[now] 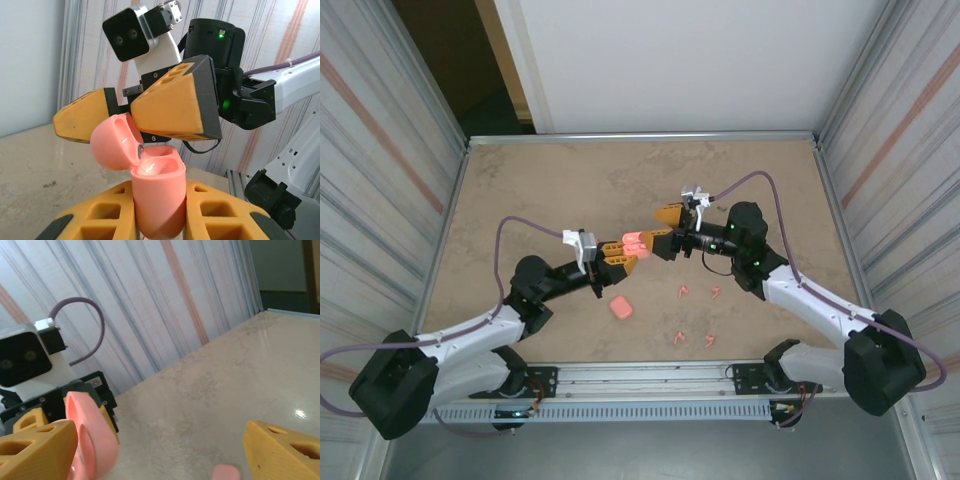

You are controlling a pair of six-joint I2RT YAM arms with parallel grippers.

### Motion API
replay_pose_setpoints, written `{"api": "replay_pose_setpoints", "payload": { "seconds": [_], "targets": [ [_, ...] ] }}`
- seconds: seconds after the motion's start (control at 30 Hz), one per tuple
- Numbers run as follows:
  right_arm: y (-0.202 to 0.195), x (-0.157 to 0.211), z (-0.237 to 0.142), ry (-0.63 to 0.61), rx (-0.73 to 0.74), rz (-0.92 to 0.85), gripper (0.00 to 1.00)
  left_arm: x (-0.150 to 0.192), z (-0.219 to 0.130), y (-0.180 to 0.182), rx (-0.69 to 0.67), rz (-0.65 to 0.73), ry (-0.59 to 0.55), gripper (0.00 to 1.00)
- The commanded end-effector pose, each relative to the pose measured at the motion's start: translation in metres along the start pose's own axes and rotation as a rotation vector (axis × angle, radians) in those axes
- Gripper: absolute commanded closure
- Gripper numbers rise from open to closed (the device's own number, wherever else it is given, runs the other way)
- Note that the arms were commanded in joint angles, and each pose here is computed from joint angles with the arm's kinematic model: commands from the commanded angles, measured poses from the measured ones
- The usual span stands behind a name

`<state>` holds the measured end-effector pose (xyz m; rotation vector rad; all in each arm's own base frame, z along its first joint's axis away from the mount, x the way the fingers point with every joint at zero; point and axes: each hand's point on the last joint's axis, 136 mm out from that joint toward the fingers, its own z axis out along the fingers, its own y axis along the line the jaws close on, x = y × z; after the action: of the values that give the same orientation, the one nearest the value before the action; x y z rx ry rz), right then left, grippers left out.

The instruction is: Insert the wireless bluetooth earbuds into the charging case

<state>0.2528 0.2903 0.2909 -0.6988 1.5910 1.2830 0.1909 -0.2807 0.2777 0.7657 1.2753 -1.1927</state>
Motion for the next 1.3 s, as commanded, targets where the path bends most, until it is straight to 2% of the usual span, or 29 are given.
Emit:
{"api": "replay_pose_setpoints", "payload": {
  "seconds": [0.0, 0.17, 0.4, 0.57, 0.73, 1.1, 1.27],
  "targets": [
    [0.004, -0.016, 0.0, -0.028, -0.01, 0.002, 0.15, -0.019, 0.002, -0.009, 0.025, 0.065, -0.044, 1.0],
    [0.011, -0.016, -0.015, -0.006, 0.02, -0.002, 0.15, -0.01, -0.004, 0.006, -0.073, 0.06, -0.02, 1.0],
    [0.005, 0.005, -0.051, 0.093, 0.202, 0.07, 0.19, -0.005, -0.024, 0.014, -0.177, 0.099, -0.003, 1.0],
    [-0.02, 0.049, -0.078, 0.222, 0.402, 0.202, 0.28, -0.01, -0.04, 0.008, -0.202, 0.134, -0.014, 1.0],
    [-0.043, 0.099, -0.096, 0.324, 0.536, 0.301, 0.35, -0.019, -0.054, 0.0, -0.209, 0.16, -0.052, 1.0],
    [-0.087, 0.166, -0.098, 0.514, 0.673, 0.399, 0.45, -0.027, -0.065, -0.012, -0.192, 0.177, -0.08, 1.0],
    [-0.098, 0.184, -0.091, 0.568, 0.678, 0.423, 0.47, -0.026, -0.065, -0.012, -0.19, 0.174, -0.078, 1.0]
  ]
}}
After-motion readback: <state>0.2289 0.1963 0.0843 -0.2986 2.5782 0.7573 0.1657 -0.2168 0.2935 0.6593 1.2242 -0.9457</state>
